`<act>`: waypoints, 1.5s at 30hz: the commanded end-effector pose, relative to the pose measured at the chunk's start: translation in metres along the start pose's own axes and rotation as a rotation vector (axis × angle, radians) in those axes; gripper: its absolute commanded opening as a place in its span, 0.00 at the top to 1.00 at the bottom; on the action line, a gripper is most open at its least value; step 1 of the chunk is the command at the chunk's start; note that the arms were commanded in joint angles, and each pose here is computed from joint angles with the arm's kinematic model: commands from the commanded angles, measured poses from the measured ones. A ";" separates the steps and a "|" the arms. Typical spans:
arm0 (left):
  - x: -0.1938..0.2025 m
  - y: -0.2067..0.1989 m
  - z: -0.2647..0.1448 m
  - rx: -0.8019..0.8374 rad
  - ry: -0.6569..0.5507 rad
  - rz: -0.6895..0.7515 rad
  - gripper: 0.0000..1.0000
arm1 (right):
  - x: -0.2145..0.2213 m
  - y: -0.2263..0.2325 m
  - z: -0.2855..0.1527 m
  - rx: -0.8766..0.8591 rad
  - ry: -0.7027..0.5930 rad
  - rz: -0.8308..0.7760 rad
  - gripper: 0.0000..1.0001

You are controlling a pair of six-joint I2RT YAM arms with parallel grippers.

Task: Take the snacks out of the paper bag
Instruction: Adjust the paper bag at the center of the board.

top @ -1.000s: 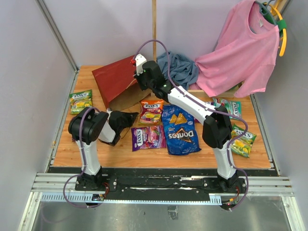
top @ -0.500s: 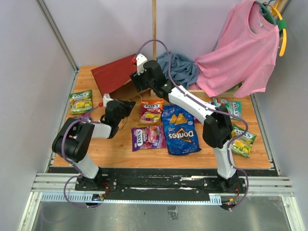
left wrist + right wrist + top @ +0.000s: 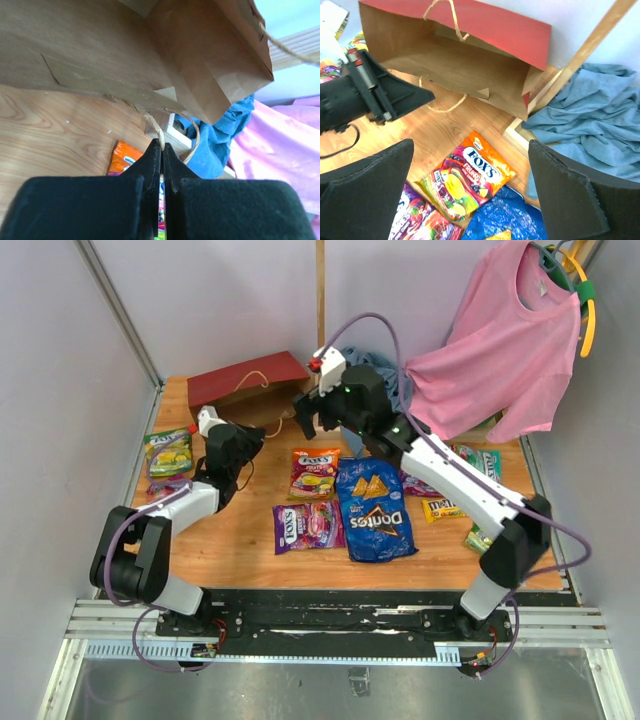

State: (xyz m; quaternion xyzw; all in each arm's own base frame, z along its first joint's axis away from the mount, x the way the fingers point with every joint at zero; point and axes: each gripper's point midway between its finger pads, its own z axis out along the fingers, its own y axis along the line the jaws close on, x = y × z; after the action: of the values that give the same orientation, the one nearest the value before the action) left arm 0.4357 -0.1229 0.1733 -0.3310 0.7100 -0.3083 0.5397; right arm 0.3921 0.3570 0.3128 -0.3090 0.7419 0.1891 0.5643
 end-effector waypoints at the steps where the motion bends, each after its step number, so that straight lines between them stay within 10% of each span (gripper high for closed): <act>1: -0.033 -0.014 -0.001 -0.007 -0.064 0.076 0.99 | -0.020 -0.020 -0.038 0.073 -0.091 -0.005 0.02; 31: -0.121 -0.059 0.008 0.044 -0.111 0.187 0.90 | -0.011 -0.033 -0.062 0.132 -0.108 0.001 0.02; 45: -0.152 -0.080 0.020 0.075 -0.115 0.267 0.26 | -0.006 -0.031 -0.064 0.125 -0.103 -0.003 0.02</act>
State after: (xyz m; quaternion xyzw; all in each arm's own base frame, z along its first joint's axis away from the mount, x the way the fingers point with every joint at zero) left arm 0.4927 -0.0555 0.3050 -0.2518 0.7019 -0.2482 0.6184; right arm 0.3647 0.3033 0.3365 -0.2706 0.7262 0.1663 0.6098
